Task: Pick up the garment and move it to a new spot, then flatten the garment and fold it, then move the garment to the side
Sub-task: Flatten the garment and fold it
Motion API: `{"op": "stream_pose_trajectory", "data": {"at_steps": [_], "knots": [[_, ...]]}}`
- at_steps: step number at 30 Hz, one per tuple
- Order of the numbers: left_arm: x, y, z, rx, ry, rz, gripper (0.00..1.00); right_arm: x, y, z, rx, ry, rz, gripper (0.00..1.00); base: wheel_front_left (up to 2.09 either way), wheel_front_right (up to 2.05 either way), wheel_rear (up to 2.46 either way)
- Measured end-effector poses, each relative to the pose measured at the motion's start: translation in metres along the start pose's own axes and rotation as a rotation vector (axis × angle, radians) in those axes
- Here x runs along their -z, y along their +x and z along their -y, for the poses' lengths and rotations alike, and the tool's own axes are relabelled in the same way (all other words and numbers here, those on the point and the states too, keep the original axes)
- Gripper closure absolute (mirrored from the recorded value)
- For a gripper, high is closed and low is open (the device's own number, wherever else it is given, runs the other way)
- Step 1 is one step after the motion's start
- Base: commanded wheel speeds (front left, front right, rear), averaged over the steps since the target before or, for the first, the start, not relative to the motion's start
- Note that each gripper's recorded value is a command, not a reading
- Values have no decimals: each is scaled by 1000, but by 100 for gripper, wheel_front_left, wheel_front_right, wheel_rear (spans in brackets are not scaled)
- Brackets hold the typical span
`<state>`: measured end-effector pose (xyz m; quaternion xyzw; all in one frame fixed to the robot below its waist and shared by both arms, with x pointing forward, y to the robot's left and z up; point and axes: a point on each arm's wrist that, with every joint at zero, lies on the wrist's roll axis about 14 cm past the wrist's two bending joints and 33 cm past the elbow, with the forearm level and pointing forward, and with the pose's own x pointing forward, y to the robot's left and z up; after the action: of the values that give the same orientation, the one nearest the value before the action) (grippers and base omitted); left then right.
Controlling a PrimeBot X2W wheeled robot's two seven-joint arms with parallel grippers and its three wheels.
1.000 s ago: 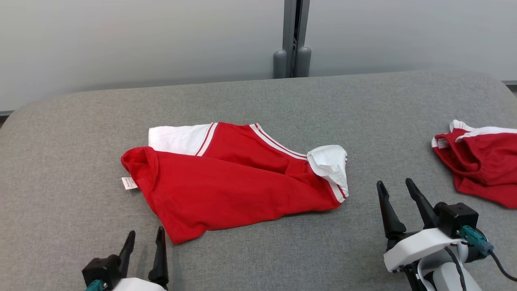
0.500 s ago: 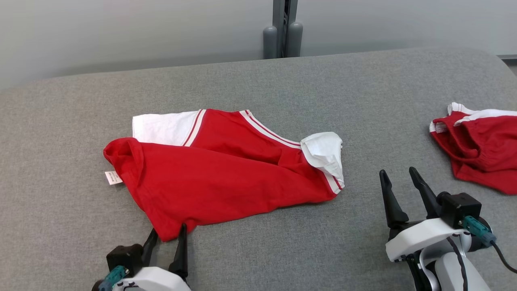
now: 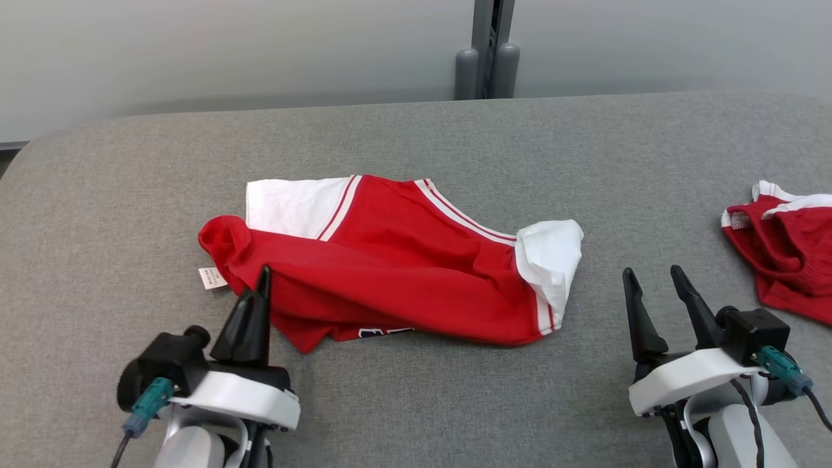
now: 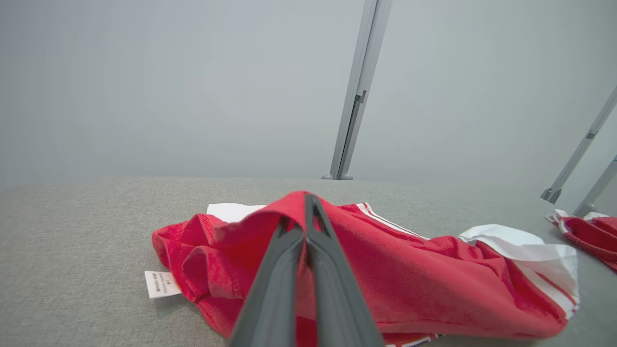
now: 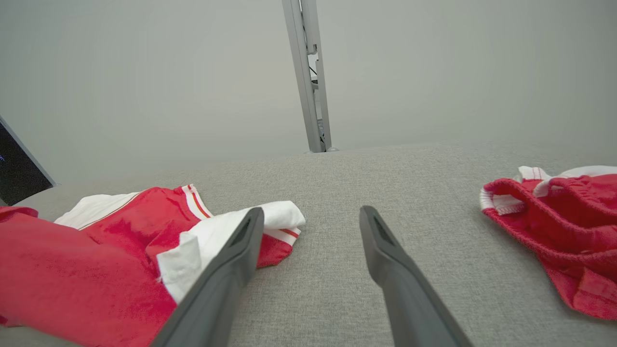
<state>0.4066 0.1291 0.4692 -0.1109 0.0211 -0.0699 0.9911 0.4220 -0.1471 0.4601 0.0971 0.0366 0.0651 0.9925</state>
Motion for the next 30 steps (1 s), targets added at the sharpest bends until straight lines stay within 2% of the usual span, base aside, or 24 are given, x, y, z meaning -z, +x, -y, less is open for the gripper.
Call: {"op": "stream_pose_trajectory", "data": {"at_steps": [4,9,15,23,24,25,26,30], "knots": [[-26,1,-10,-24,22,80,100,0,1,-6,-15,11,-1,0,0,0,0],[-1,12,-34,-74,72,-13,100,7,1,-6,-19,14,-20,0,0,0,0],[23,36,-58,-139,90,-98,100,9,0,13,33,9,-23,0,0,0,0],[43,67,-64,-146,105,-162,98,17,0,33,87,5,-43,0,0,0,0],[47,67,-67,-156,108,-178,66,18,1,33,86,6,-45,0,0,0,0],[50,66,-71,-169,113,-189,12,18,1,32,83,8,-45,0,0,0,0],[52,65,-73,-177,113,-197,0,18,2,30,76,10,-45,0,0,0,0],[47,59,-76,-197,105,-181,0,19,5,11,23,21,-46,0,0,0,0]]}}
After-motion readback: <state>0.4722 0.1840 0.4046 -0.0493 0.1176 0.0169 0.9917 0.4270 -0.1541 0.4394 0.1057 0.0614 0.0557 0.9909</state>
